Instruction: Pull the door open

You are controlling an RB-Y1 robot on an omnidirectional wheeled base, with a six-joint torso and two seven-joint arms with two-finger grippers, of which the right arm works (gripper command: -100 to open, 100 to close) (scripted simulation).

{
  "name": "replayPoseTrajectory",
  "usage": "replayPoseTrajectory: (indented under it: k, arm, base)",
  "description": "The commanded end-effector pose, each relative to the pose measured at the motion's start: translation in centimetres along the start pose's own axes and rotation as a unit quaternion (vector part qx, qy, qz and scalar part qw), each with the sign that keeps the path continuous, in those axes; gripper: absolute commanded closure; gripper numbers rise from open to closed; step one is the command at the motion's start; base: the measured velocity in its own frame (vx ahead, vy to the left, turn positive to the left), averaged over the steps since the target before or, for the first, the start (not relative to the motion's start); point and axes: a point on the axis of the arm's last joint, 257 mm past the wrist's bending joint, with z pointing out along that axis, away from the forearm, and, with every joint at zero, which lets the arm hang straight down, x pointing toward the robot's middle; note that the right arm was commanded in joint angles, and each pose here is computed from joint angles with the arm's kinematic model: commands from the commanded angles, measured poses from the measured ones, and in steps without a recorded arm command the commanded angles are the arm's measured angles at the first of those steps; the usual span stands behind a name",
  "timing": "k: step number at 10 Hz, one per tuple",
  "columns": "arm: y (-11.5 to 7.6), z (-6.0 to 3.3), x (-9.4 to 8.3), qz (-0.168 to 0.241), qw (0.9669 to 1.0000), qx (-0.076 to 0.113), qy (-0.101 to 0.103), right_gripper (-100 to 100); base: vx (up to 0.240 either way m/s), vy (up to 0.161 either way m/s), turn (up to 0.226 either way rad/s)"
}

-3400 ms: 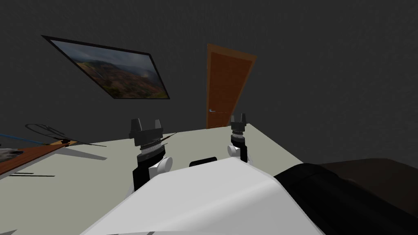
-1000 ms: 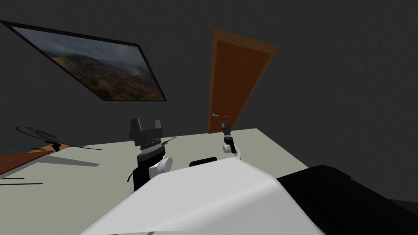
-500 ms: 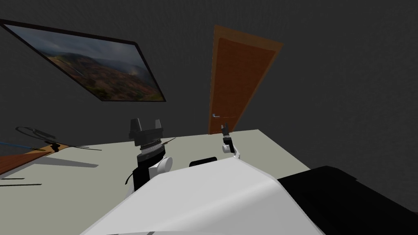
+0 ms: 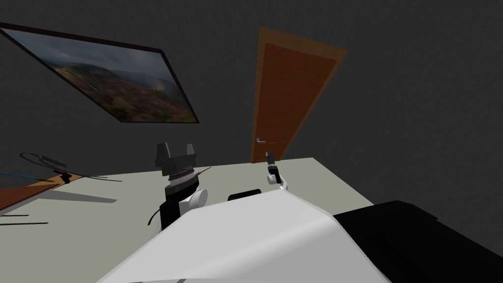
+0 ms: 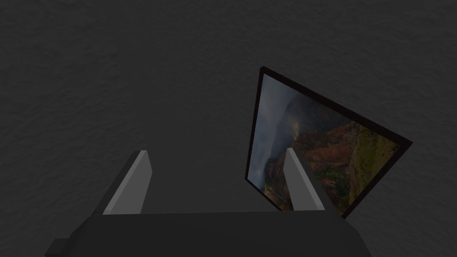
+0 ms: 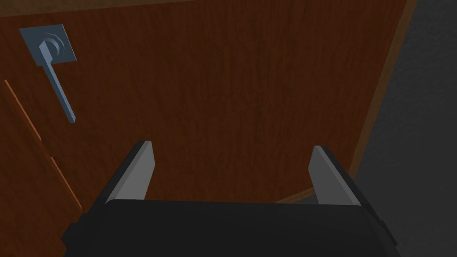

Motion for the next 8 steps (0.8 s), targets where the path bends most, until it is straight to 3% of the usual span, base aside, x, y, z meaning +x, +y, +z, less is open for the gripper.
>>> replayPoseTrajectory:
  k: [1, 8]
  arm:
    - [-1.0, -0.13, -0.1, -0.001, 0.9999, 0.011, -0.001, -100]
    - [-5.5, -0.92, -1.1, -0.007, 0.9984, 0.056, -0.004, -100]
  base:
    - [0.063, -0.016, 0.01]
    - [0.069, -0.013, 0.02]
